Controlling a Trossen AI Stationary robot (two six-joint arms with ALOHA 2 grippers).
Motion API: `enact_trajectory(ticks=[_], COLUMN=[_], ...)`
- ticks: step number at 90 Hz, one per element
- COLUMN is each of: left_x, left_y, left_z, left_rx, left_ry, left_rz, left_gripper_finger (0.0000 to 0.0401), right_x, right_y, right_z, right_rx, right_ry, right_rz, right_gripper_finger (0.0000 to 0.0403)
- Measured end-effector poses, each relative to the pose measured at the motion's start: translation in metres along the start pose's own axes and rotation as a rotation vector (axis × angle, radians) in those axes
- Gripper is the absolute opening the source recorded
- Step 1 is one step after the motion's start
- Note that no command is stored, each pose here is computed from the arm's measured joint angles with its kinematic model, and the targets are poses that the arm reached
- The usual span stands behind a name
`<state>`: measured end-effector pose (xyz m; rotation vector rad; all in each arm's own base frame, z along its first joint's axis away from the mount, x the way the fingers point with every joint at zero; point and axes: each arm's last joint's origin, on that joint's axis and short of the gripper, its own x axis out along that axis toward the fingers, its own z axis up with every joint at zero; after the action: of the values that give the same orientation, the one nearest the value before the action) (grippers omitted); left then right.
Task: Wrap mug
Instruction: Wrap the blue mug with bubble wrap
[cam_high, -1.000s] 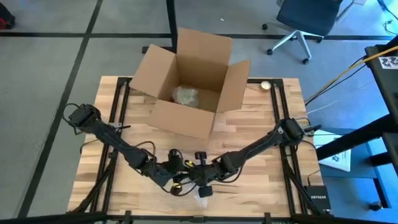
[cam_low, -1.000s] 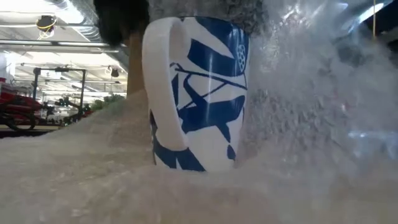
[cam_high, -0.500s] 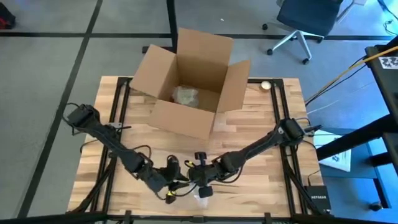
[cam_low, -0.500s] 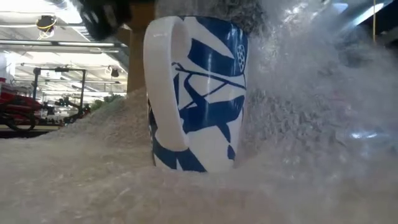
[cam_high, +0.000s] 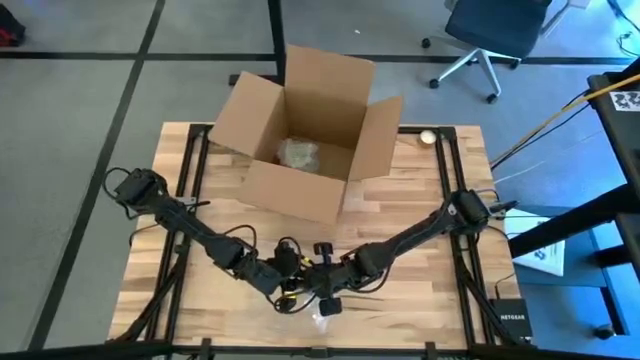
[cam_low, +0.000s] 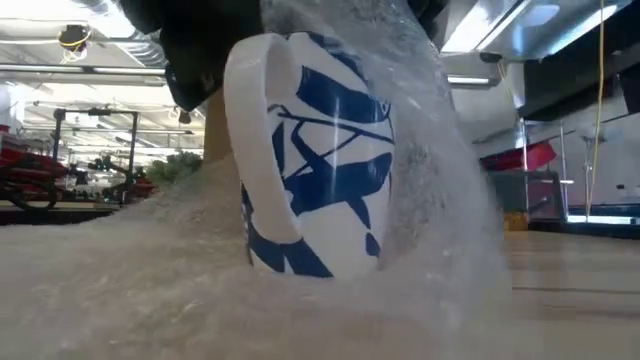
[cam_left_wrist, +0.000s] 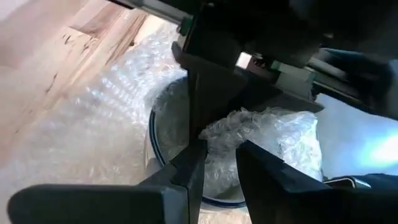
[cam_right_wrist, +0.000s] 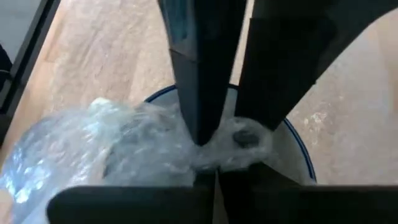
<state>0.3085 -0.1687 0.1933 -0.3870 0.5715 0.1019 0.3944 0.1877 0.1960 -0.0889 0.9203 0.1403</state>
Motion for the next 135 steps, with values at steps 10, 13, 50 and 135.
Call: enact_trajectory(ticks=[10,13,50,135], left_x=[0.0,0.0,0.0,-0.103], left_y=[0.0,0.0,0.001,0.008], left_z=[0.0,0.0,0.0,-0.018], left_rx=[0.007,0.008,0.005,-0.005], left_ry=[0.0,0.0,-0.007,0.437], left_rz=[0.005,0.006,0.02,0.385], left_gripper_finger=[0.0076,0.0076,0.0076,0.0052], right_x=[-0.017,-0.022,-0.035,0.005], right_y=[-0.001,-0.002,0.006,0.002], right_z=[0.004,0.006,0.016,0.0], right_rx=[-0.001,0.0,0.011,0.029], right_ry=[-0.011,-0.015,-0.111,0.002], right_rz=[0.007,0.008,0.091,0.053], right_gripper_finger=[0.0001,0.0001,0.0001,0.0001])
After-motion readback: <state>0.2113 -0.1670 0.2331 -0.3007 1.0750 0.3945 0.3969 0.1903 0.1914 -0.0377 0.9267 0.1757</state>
